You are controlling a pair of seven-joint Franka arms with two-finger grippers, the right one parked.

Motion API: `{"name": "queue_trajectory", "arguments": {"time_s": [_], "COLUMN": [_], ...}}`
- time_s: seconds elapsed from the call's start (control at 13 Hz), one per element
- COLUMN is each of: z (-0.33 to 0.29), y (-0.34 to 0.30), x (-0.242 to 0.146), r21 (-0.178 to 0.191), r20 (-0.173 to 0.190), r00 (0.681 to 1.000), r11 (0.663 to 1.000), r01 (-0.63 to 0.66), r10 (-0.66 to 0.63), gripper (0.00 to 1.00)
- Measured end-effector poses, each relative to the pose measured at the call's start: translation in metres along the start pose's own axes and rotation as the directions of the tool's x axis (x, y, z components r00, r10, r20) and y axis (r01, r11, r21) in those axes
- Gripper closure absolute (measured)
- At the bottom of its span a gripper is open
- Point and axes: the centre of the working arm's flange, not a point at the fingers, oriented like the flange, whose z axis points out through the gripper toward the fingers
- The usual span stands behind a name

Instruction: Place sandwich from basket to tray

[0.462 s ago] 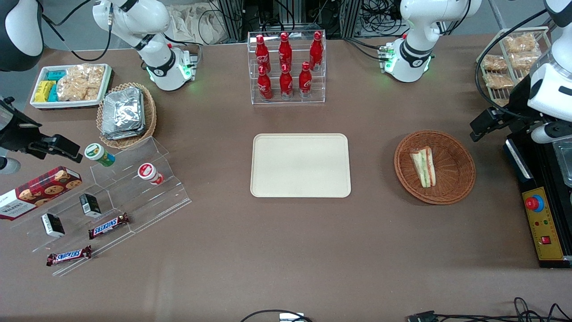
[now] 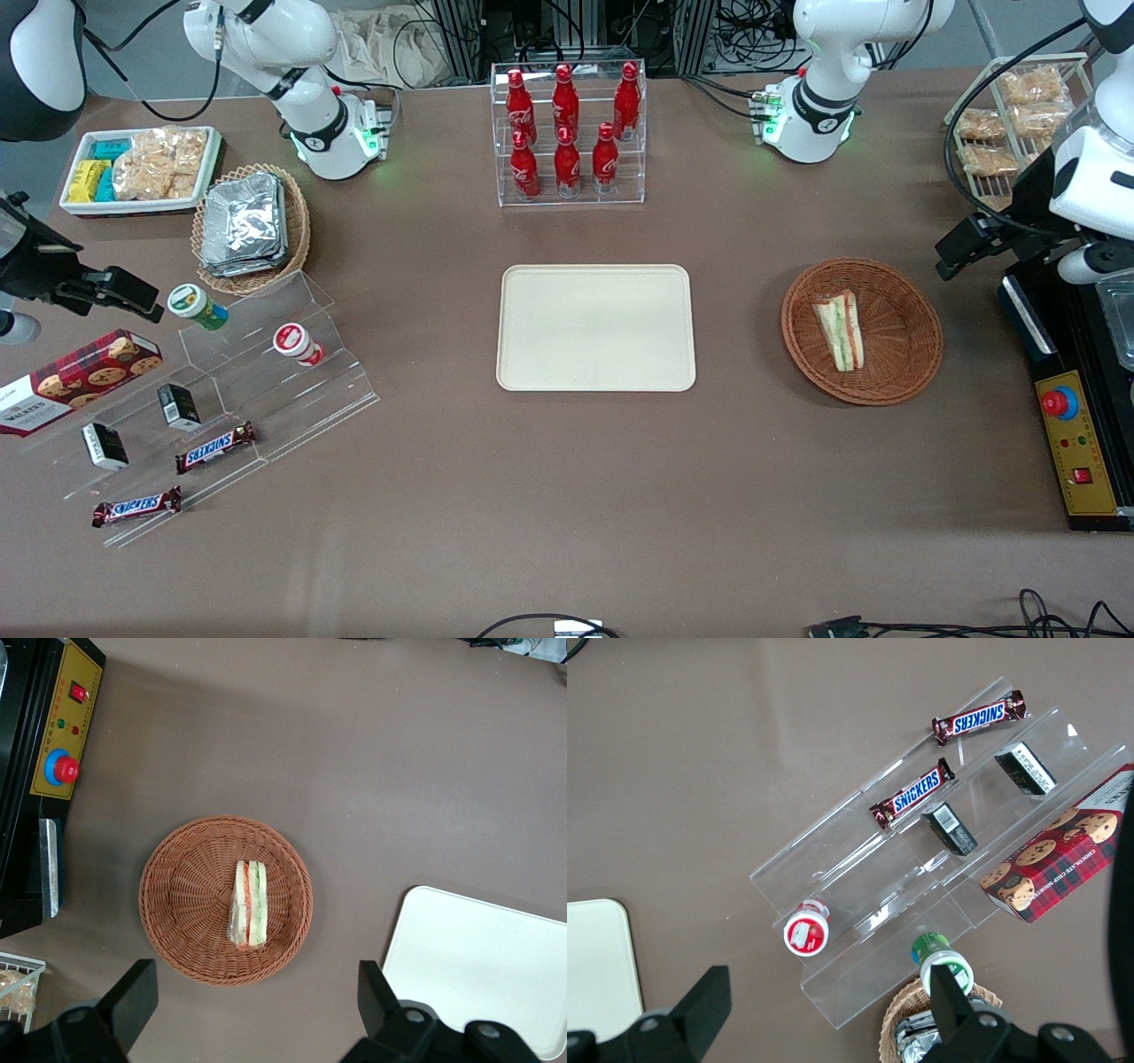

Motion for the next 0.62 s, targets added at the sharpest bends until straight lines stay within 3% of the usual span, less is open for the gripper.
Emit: {"name": "queue_trajectory", "arguments": {"time_s": [0.23,0.62], "z": [0.003,0.070], "y": [-0.001,0.002], "x": [0.001,0.023], "r21": [0.003,0.072], "r20": [0.008,0.135], "r00": [1.000,0.991], "r11": [1.000,0.997], "r01": [0.003,-0.008], "r10": [-0.003,-0.002], "gripper": [0.00,0.00]}}
